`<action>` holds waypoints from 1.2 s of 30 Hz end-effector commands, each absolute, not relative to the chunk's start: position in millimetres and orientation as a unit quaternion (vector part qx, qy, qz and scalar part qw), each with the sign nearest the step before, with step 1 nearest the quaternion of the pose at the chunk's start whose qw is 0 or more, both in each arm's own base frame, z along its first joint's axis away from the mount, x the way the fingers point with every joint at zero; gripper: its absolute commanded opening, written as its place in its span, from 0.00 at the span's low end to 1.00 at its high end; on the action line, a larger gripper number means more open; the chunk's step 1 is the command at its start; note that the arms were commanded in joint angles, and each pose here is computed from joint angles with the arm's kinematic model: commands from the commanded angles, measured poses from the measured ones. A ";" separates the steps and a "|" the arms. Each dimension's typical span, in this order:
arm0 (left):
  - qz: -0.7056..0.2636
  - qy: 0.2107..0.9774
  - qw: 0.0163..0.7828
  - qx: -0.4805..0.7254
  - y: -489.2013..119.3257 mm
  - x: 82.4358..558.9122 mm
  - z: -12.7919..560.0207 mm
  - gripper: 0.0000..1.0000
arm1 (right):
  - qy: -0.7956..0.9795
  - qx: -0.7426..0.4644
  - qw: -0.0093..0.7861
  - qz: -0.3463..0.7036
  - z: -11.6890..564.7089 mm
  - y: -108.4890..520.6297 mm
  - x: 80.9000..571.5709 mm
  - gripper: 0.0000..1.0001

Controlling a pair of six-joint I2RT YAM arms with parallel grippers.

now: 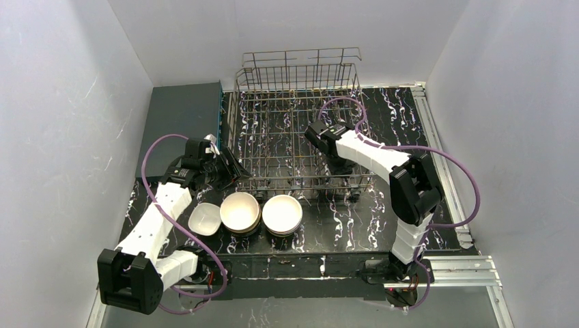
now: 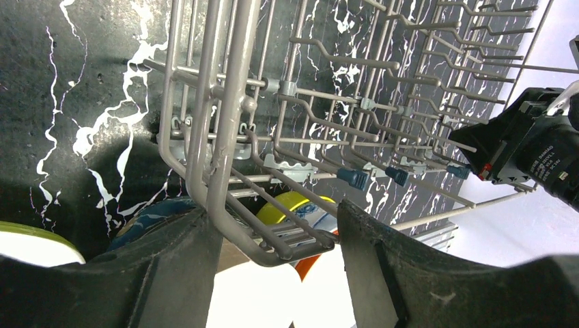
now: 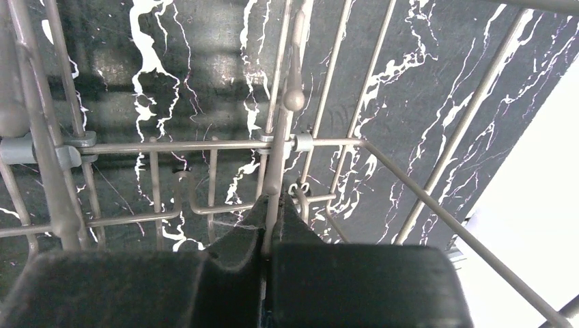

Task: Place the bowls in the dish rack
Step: Adjust the dish rack at the center of the board.

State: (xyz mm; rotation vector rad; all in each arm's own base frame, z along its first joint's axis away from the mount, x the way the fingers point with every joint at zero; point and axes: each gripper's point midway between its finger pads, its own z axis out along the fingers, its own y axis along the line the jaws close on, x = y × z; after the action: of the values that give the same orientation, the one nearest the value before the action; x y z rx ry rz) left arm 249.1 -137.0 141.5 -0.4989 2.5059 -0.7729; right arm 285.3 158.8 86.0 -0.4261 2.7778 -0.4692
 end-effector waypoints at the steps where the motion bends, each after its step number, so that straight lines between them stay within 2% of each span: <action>1: -0.280 0.927 0.190 -0.161 -141.3 228.7 133.8 0.58 | 0.960 -0.171 0.141 -0.169 69.0 171.1 278.3 0.01; 6: -0.260 0.932 0.197 -0.157 -133.9 226.7 136.4 0.61 | 0.955 -0.173 0.171 -0.170 94.0 169.3 286.0 0.01; 8: -0.250 0.934 0.201 -0.156 -129.8 225.5 138.0 0.63 | 0.954 -0.172 0.190 -0.158 109.5 172.7 289.8 0.16; 10: -0.238 0.936 0.207 -0.157 -125.3 225.0 139.8 0.66 | 0.951 -0.174 0.206 -0.151 124.7 174.2 293.3 0.37; 13: -0.222 0.937 0.219 -0.157 -118.8 225.3 144.8 0.70 | 0.945 -0.169 0.233 -0.154 147.2 171.7 299.3 0.55; 16: -0.206 0.938 0.232 -0.155 -112.0 226.3 152.8 0.75 | 0.941 -0.164 0.252 -0.155 165.4 169.4 303.0 0.66; 21: -0.175 0.938 0.261 -0.147 -97.7 224.5 171.2 0.78 | 0.935 -0.160 0.284 -0.142 187.2 169.0 306.1 0.78; 25: -0.188 0.928 0.296 -0.124 -97.2 220.1 193.2 0.78 | 0.932 -0.155 0.324 -0.056 206.3 183.6 304.5 0.94; 27: -0.214 0.920 0.309 -0.110 -104.5 216.9 203.9 0.78 | 0.926 -0.152 0.344 0.027 217.2 197.9 302.0 0.98; 30: -0.247 0.910 0.317 -0.100 -113.2 211.1 214.7 0.78 | 0.911 -0.151 0.359 0.135 234.0 212.8 295.1 0.99; 36: -0.321 0.894 0.301 -0.087 -136.2 197.2 226.2 0.76 | 0.900 -0.145 0.334 0.237 241.5 214.7 291.6 0.99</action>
State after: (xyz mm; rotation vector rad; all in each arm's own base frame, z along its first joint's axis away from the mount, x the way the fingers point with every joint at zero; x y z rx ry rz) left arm 211.6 -114.4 213.6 -0.2911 2.3767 -0.6734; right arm 291.9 188.7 233.7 -0.3201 2.3875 0.3288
